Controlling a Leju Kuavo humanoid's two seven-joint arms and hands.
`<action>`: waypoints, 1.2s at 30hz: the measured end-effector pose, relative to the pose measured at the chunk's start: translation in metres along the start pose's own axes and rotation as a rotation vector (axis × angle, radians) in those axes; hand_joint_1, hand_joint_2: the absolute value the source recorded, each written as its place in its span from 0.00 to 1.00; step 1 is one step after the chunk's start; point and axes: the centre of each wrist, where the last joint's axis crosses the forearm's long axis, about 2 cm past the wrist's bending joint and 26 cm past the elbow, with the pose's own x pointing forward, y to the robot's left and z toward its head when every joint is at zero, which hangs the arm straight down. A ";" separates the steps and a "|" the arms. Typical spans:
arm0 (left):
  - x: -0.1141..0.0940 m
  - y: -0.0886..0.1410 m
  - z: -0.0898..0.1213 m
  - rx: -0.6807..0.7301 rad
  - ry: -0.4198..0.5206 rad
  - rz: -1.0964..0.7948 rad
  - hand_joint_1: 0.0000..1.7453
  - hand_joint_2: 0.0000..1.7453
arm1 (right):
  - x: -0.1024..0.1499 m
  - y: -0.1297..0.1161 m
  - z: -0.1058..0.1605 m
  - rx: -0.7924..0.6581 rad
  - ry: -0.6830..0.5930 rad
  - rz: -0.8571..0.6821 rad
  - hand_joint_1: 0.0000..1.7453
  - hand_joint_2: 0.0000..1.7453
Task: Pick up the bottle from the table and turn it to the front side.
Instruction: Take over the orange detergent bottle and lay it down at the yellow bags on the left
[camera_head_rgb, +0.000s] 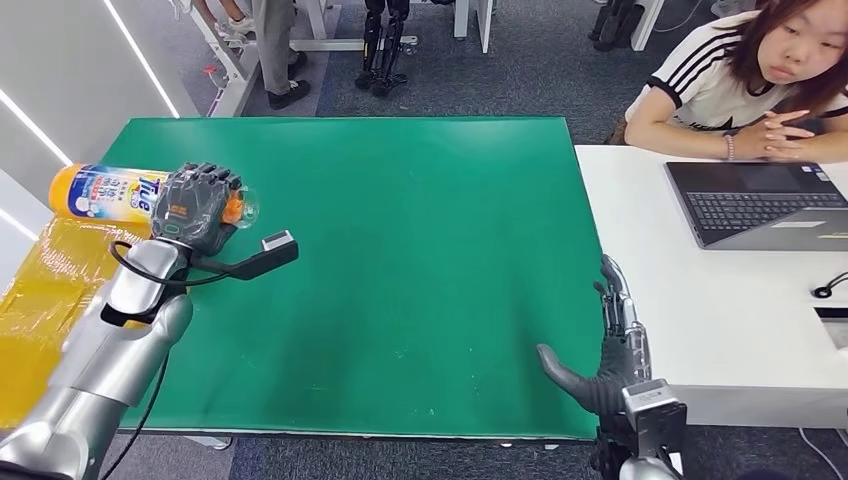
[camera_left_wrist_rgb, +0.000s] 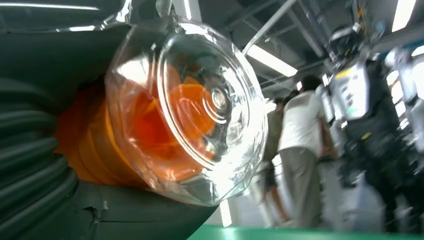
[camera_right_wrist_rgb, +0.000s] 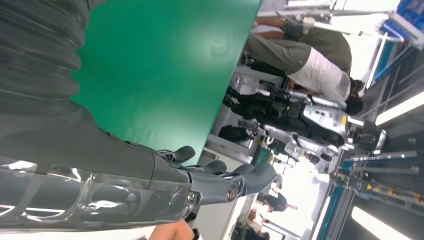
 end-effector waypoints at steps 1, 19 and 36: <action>-0.002 -0.004 0.007 -0.023 0.008 -0.016 1.00 1.00 | 0.001 -0.001 0.003 -0.001 0.003 -0.001 0.00 1.00; -0.001 -0.038 0.091 -0.235 0.071 -0.098 1.00 1.00 | 0.005 -0.006 0.005 0.006 0.004 0.015 0.00 1.00; 0.038 -0.067 0.064 -0.269 0.083 0.119 1.00 1.00 | 0.007 -0.003 -0.010 0.027 -0.013 0.010 0.00 1.00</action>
